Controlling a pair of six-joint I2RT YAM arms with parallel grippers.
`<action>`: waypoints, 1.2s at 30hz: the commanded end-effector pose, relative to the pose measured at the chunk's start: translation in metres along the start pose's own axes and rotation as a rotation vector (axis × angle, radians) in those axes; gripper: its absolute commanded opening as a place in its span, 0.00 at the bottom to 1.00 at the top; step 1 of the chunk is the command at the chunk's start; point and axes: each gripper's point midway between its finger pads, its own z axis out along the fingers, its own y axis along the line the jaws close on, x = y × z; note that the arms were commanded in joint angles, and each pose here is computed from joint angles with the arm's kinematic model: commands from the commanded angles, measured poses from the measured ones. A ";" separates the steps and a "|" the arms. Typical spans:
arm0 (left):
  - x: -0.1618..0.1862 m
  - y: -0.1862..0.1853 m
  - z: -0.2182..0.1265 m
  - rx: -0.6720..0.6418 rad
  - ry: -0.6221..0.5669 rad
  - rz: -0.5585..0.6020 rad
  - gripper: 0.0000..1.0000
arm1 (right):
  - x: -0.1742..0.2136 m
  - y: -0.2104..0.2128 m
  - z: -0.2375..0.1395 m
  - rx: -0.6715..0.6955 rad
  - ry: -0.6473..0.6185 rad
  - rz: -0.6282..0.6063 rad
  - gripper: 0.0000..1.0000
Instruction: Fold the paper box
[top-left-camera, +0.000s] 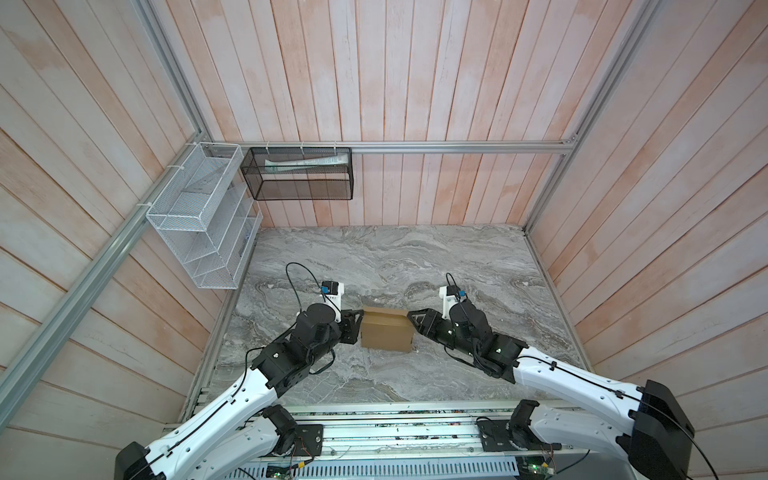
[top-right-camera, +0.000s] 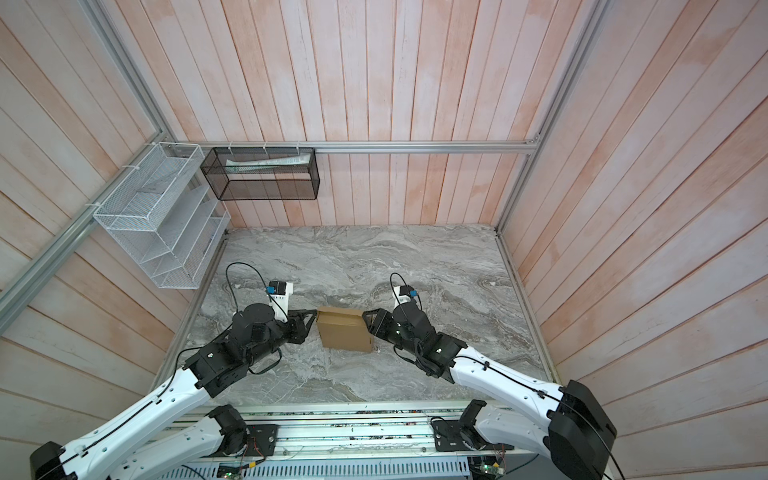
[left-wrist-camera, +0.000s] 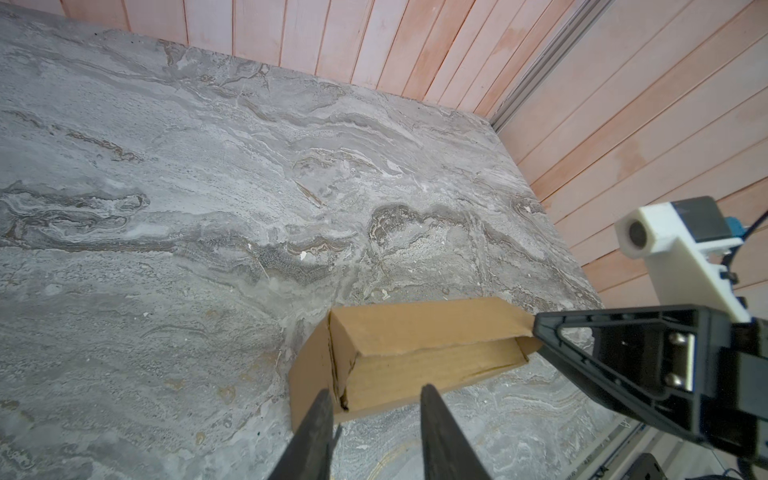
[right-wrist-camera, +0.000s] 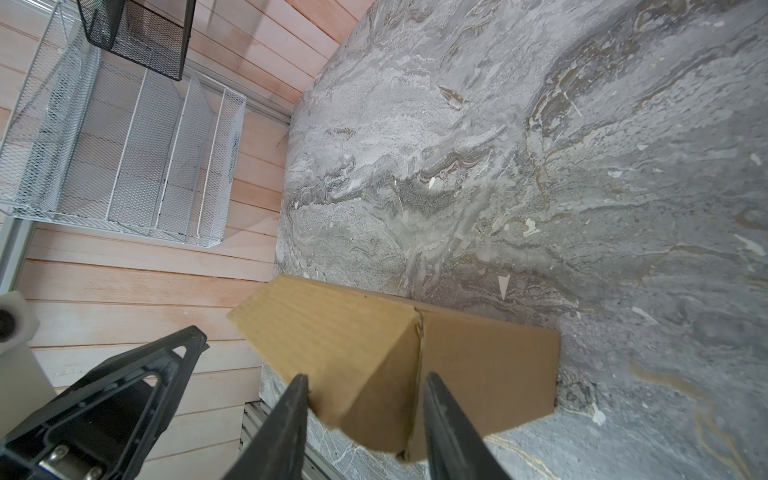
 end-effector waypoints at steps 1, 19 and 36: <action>-0.016 -0.013 -0.002 0.082 -0.027 -0.040 0.38 | 0.005 -0.013 0.003 0.049 0.009 -0.018 0.45; -0.002 -0.005 0.013 0.204 0.029 -0.191 0.38 | 0.010 -0.017 0.006 0.057 0.021 -0.021 0.37; 0.008 -0.002 0.022 0.214 0.054 -0.217 0.38 | 0.014 -0.020 0.007 0.082 0.033 -0.034 0.30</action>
